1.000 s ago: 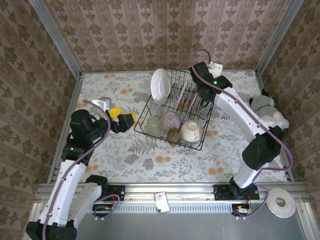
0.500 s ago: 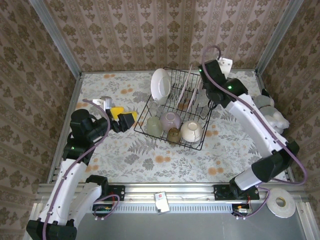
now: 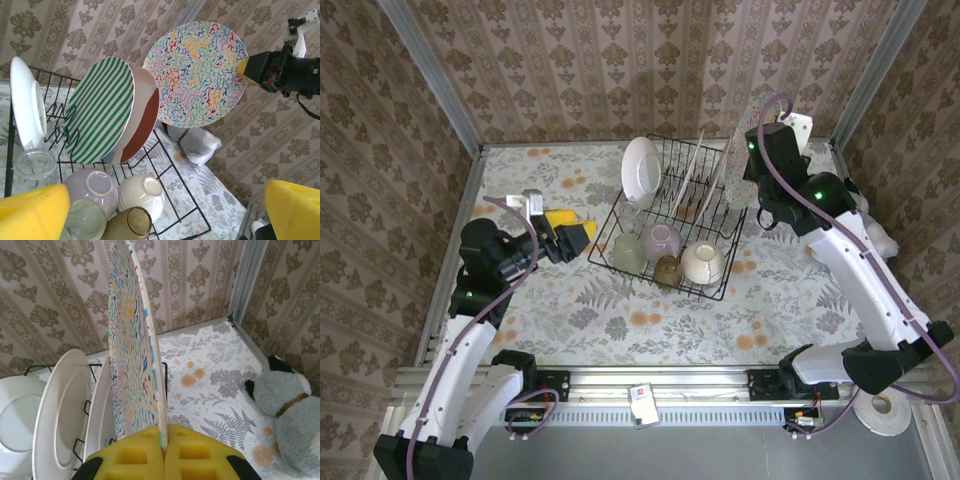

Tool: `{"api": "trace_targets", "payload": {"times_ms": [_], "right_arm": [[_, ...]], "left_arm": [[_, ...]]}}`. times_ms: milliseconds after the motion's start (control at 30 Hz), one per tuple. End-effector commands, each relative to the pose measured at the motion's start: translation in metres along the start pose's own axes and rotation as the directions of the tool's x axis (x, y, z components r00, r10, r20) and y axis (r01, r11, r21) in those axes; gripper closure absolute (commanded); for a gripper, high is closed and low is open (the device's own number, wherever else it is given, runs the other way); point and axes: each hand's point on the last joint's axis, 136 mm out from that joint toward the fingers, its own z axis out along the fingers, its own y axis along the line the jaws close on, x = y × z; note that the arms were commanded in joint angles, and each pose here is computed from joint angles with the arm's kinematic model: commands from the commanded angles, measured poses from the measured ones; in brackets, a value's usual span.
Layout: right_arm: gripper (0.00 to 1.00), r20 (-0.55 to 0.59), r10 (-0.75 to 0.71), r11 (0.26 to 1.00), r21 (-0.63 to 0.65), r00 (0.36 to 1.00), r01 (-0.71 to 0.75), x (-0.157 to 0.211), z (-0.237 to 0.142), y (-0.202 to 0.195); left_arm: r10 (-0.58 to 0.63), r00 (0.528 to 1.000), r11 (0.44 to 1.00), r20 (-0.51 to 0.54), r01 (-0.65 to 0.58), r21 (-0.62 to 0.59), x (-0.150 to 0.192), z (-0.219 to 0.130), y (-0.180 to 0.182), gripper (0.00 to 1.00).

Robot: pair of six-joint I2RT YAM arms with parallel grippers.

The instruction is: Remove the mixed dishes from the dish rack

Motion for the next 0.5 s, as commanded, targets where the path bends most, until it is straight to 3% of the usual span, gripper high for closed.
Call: {"api": "trace_targets", "payload": {"times_ms": [0,367,467], "right_arm": [[1.00,0.100,0.050,0.999,-0.023,0.994,-0.048,-0.031,-0.026,-0.012],[1.00,0.207,0.056,0.998,0.008,0.977,-0.059,-0.061,-0.059,-0.042],[1.00,0.227,0.098,0.994,-0.065,0.969,-0.085,-0.070,-0.068,-0.037]], "left_arm": [[-0.019,1.000,0.998,0.001,0.019,0.058,-0.003,0.003,-0.009,0.00],[-0.059,0.998,0.997,-0.019,0.060,0.042,-0.009,0.013,-0.002,0.00],[-0.075,0.997,0.997,-0.024,0.076,0.027,-0.012,0.016,0.001,0.00]]}}
